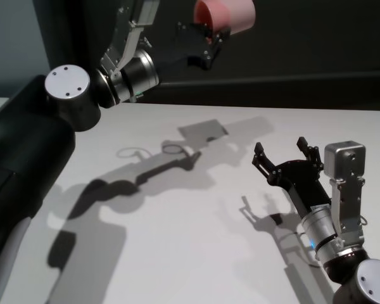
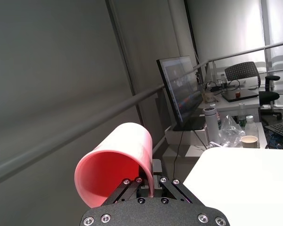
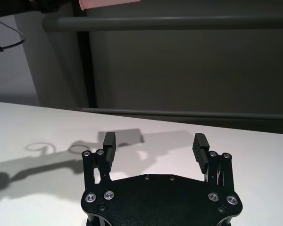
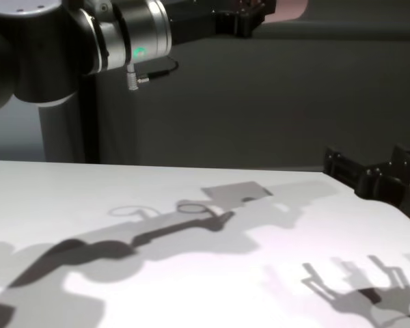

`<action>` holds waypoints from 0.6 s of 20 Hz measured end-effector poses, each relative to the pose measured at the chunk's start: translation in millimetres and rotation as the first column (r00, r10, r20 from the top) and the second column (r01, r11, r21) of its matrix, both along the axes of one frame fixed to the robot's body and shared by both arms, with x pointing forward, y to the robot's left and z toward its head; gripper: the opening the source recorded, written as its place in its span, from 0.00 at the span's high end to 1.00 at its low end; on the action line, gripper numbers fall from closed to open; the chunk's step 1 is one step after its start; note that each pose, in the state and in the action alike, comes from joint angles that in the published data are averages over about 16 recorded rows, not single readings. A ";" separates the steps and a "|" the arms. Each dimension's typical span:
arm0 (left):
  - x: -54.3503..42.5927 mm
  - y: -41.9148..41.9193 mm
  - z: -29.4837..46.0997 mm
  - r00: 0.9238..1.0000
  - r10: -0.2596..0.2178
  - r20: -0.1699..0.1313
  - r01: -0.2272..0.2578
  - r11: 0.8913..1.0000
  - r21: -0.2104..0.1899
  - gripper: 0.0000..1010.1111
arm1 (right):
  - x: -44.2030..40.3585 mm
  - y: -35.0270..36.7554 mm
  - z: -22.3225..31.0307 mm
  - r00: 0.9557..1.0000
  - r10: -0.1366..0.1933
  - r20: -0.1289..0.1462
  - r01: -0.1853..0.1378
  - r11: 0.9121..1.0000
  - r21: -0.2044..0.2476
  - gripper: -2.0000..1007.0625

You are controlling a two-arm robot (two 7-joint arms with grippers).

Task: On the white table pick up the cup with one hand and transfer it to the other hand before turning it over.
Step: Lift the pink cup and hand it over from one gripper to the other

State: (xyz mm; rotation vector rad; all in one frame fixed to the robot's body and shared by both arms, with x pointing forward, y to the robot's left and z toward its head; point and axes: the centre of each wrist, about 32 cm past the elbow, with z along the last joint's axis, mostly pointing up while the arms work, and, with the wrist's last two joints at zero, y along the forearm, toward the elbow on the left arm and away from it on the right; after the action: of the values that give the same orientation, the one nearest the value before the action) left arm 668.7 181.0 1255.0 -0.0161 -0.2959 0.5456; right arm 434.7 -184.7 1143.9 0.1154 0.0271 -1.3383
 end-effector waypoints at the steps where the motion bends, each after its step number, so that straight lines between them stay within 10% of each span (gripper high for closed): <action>1: 0.0 0.0 0.0 1.000 0.000 0.000 0.000 1.000 0.000 0.95 | 0.5 -0.4 1.4 1.000 0.006 0.008 -0.006 1.000 0.013 0.00; 7: 0.0 0.1 -0.1 1.000 0.000 0.000 0.000 1.000 0.000 0.95 | 5.0 -7.3 9.4 0.997 0.056 0.062 -0.064 0.989 0.135 0.00; 12: 0.0 0.2 -0.2 1.000 0.000 0.000 0.000 1.000 0.000 0.95 | 13.3 -18.8 11.9 0.989 0.114 0.094 -0.137 0.945 0.297 0.01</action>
State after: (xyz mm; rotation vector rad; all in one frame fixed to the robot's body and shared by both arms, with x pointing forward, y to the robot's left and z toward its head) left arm 668.7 181.1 1254.8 -0.0164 -0.2961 0.5460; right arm 448.0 -203.5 1155.8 0.4177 0.1737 -1.1937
